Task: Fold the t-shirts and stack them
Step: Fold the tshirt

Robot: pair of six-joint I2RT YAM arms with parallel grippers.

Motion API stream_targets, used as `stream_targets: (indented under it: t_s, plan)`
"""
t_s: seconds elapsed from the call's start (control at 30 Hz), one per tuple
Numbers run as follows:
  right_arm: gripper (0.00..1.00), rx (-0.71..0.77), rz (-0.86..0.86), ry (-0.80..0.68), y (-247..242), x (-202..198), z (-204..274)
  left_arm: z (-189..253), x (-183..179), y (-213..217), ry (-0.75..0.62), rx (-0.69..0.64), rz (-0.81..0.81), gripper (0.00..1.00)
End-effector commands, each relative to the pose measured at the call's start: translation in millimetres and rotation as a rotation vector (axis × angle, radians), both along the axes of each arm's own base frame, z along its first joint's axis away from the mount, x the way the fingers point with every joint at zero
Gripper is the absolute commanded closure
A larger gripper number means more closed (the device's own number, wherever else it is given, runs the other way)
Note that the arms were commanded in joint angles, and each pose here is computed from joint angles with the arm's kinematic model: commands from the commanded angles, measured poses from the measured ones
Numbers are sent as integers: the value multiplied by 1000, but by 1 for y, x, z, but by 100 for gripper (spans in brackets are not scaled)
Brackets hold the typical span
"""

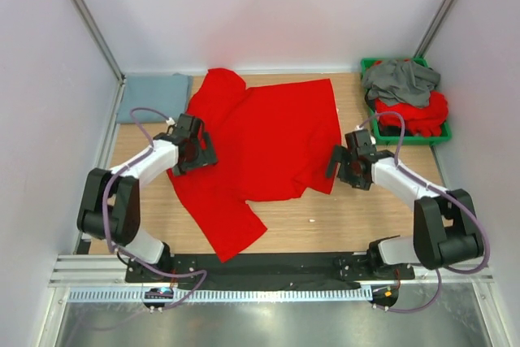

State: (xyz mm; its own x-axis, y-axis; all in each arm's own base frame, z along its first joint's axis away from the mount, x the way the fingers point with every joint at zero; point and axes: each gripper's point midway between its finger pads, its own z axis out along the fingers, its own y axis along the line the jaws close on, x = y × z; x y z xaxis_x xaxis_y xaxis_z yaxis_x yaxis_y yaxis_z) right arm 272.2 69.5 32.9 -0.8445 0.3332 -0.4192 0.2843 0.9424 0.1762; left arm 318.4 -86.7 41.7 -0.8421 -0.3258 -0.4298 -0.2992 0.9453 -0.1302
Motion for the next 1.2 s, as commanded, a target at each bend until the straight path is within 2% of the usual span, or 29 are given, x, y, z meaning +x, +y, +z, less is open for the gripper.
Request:
stream_targets:
  t_s: [0.0,0.13,0.27,0.3,0.37,0.4,0.43,0.53,0.63,0.7,0.77,0.9,0.93,1.1,1.17]
  plan:
    - [8,143,38,-64,38,-7,12,55,2,-10,-95,-5,-37,0]
    - [9,113,63,-51,49,-20,3,85,-8,-14,-131,-19,-59,0]
    - [21,84,55,-34,45,-21,-11,98,-27,-18,-162,-66,-75,0]
    - [28,66,48,-34,42,-20,-13,106,-32,-18,-184,-73,-79,0]
    - [38,56,47,-23,41,-20,-18,104,-44,-15,-172,-73,-77,0]
    - [47,54,42,-25,40,-19,-19,110,-49,-14,-193,-82,-78,0]
    - [50,53,44,-19,40,-21,-23,108,-55,-13,-183,-82,-78,0]
    - [68,51,40,-18,39,-21,-27,118,-72,-16,-227,-123,-75,1]
    - [97,38,35,-18,36,-22,-29,126,-85,-19,-266,-158,-79,0]
    - [99,10,7,-19,27,-26,-22,126,-94,-18,-253,-163,-79,0]
    - [99,-63,-91,-46,5,-26,-11,130,-101,-18,-257,-175,-81,0]
    - [99,-61,-278,-88,-16,-37,18,135,-118,-22,-232,-217,-63,0]
    - [99,-45,-317,-140,-20,-36,34,135,-121,-22,-230,-222,-60,0]
    - [99,-110,-521,-252,-66,-60,66,129,-139,-26,-186,-226,-72,1]
    - [99,-56,-571,-289,-66,-66,74,119,-147,-29,-153,-217,-83,0]
